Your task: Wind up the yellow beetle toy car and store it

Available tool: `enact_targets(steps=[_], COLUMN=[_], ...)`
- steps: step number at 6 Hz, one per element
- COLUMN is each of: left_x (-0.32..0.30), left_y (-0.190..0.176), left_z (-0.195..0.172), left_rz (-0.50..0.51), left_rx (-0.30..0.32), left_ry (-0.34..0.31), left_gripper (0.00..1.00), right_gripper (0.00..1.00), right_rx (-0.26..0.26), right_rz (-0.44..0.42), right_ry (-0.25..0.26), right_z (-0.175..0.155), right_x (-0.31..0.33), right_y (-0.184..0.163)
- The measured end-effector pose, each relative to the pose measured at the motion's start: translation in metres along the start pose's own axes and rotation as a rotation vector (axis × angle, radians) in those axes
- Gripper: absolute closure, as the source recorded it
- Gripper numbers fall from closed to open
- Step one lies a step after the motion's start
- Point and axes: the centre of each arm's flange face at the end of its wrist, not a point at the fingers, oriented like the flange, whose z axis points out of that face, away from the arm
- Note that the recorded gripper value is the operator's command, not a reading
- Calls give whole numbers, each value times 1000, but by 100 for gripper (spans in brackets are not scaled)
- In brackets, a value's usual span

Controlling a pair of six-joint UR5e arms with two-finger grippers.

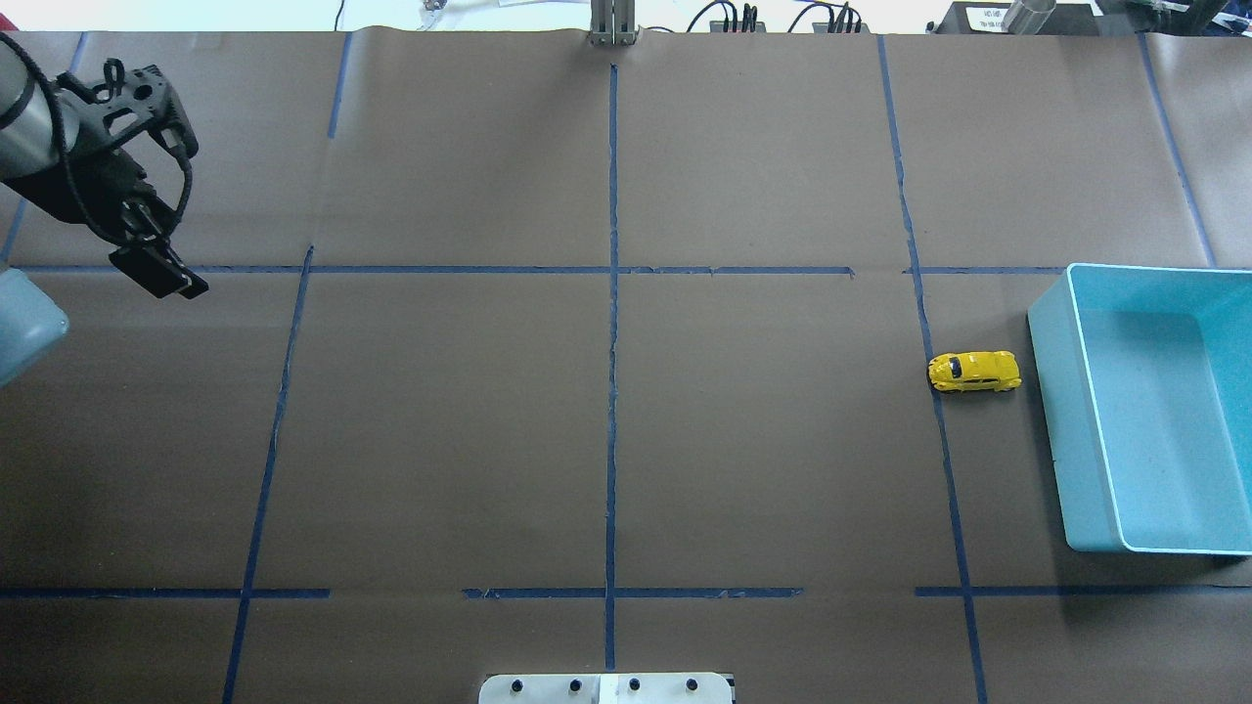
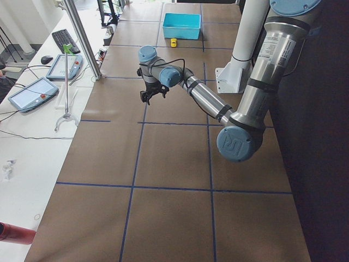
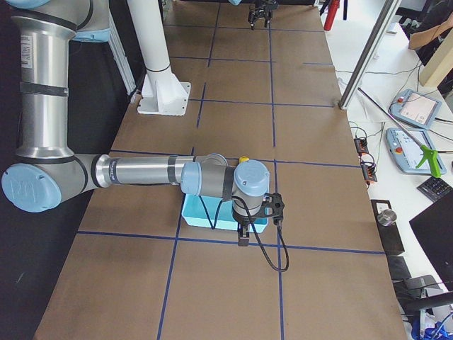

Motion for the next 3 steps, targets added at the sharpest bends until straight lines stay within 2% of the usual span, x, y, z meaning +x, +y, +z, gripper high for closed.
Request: enact_targets(steps=[3], left_x=[-94], left_y=[70], left_z=[4], left_rz=[-214], left_rx=[-60], left_ry=[-35], left_gripper=[0], right_gripper=[0], right_rx=[-3], right_rz=[0], right_ry=[1], right_z=[2], right_x=[1], right_y=[0])
